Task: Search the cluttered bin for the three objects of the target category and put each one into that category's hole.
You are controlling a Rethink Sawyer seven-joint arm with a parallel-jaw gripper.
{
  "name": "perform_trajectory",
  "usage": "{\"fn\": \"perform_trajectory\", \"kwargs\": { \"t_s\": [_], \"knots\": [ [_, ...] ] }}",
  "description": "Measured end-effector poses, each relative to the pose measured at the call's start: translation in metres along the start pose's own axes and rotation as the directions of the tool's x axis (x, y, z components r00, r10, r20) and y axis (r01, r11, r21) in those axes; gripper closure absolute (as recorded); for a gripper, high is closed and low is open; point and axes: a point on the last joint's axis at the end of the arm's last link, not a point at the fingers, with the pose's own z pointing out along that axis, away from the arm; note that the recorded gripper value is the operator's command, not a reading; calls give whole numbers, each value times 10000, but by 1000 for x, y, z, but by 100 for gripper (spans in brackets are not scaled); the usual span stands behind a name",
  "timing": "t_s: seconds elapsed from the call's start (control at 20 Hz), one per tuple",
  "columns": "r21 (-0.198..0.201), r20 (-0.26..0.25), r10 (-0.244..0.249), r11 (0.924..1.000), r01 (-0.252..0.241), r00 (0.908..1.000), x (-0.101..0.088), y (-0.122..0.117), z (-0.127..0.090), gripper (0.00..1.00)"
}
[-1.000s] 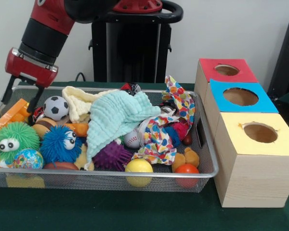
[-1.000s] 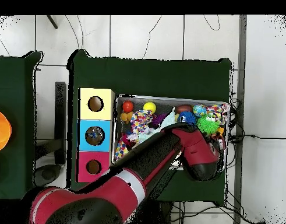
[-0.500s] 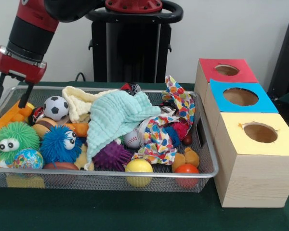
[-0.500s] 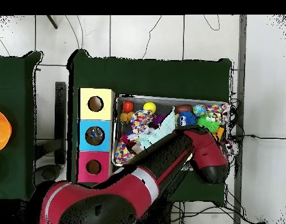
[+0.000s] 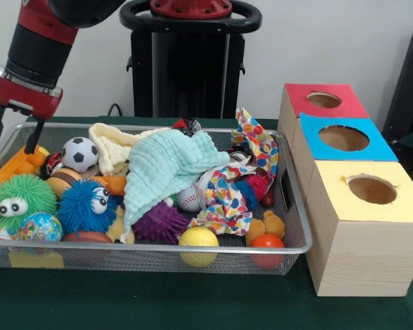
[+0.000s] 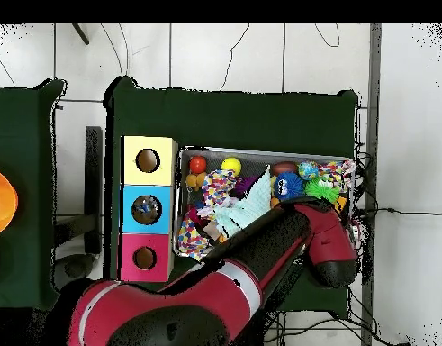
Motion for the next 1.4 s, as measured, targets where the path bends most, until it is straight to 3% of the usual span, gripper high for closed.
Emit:
{"fn": "perform_trajectory", "kwargs": {
  "t_s": [0.35,0.8,1.05,1.4],
  "knots": [
    [-403,-75,477,9980,-480,9988,16,10,-4,0],
    [-1048,-82,1472,9835,-1472,9891,42,24,0,0],
    [-1161,-88,1434,9828,-1435,9896,53,29,5,0],
    [-542,193,844,9951,-833,9962,59,23,8,0]
  ]
}}
